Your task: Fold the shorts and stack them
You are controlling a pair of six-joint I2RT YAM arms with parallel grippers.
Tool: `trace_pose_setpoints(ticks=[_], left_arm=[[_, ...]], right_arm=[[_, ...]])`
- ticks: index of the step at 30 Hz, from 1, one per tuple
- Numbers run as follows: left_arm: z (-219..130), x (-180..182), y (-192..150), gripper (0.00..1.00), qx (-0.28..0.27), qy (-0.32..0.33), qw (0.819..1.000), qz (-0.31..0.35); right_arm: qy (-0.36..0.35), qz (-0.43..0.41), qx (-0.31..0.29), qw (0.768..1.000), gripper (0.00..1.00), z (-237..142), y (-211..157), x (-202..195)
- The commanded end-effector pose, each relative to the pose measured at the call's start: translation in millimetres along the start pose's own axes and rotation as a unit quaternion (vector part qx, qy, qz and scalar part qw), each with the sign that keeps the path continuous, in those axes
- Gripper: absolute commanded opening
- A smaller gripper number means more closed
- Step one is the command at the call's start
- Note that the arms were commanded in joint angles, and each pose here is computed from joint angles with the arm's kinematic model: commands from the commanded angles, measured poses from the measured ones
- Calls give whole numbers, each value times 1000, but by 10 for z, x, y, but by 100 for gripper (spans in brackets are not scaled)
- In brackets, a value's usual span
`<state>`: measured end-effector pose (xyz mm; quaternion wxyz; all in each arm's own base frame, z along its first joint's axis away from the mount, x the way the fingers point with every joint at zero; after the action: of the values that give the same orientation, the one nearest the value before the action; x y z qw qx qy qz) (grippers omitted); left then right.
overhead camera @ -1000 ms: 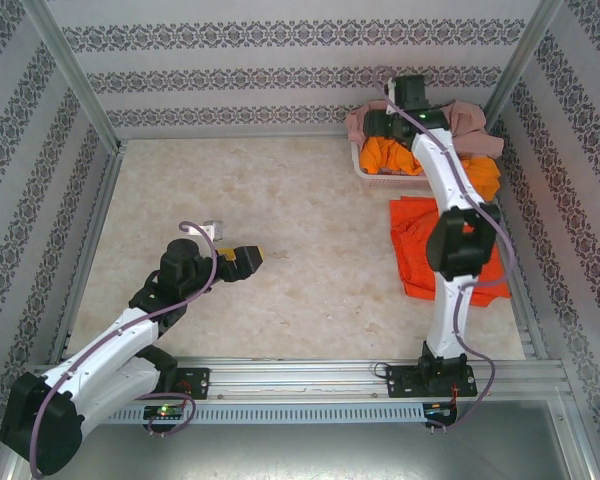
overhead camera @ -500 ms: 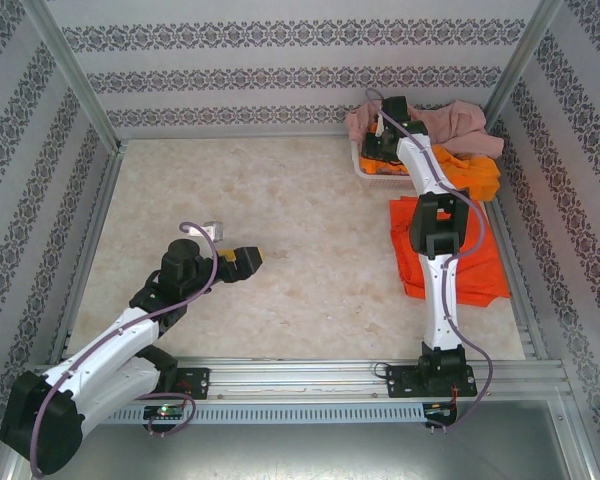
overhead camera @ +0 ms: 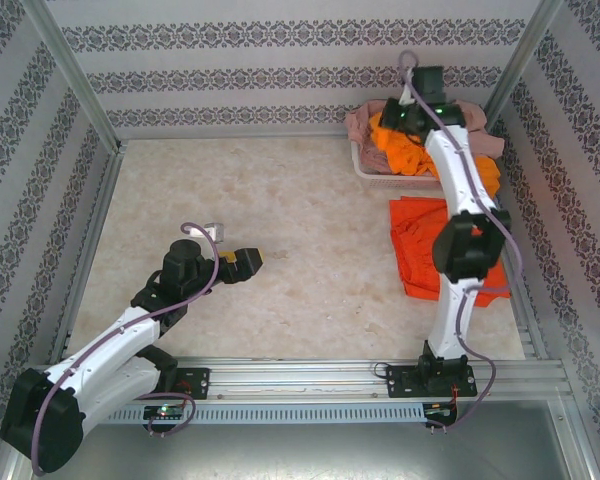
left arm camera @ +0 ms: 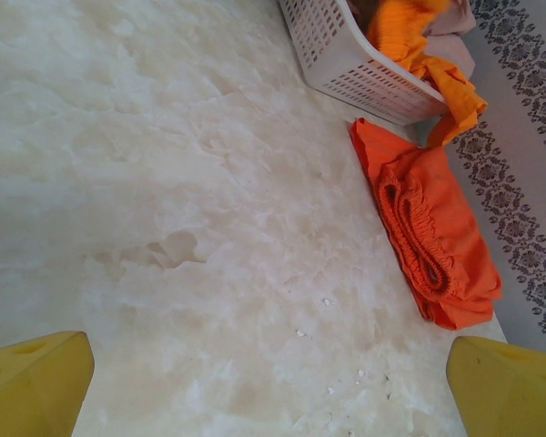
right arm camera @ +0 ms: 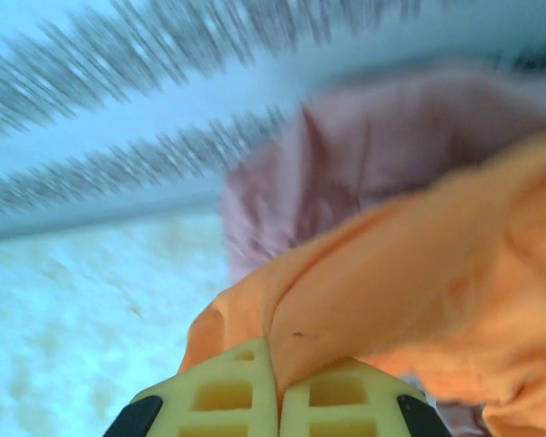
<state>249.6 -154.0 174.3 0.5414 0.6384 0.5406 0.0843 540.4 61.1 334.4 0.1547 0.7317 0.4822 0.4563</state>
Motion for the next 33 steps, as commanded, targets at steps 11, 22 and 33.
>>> trace_pose_setpoints(ticks=[11, 22, 33], left_arm=[[-78, 9, 99, 100, -27, 4, 1000, 3], [-334, -19, 235, 100, -66, 26, 997, 15], [-636, -68, 383, 100, -129, 35, 991, 23]], right_arm=[[313, -99, -122, 937, 0, -1769, 150, 2275], [509, -163, -51, 844, 0, -2144, -630, 3378], [307, -225, 51, 923, 51, -1111, -1092, 2010]])
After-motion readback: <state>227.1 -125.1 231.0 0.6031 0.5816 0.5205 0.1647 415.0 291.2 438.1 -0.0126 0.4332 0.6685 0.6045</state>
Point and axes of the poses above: each hand's point on the last joint's axis, 136 mm out from that joint toward the fingers, its own z axis out along the fingers, its own x axis along the line the jaws close on, y = z × x, the point moved 3 cm from there along -z, back along the fingers, and after that the axes turned 13 degrees about z, right-handed, at the moved point
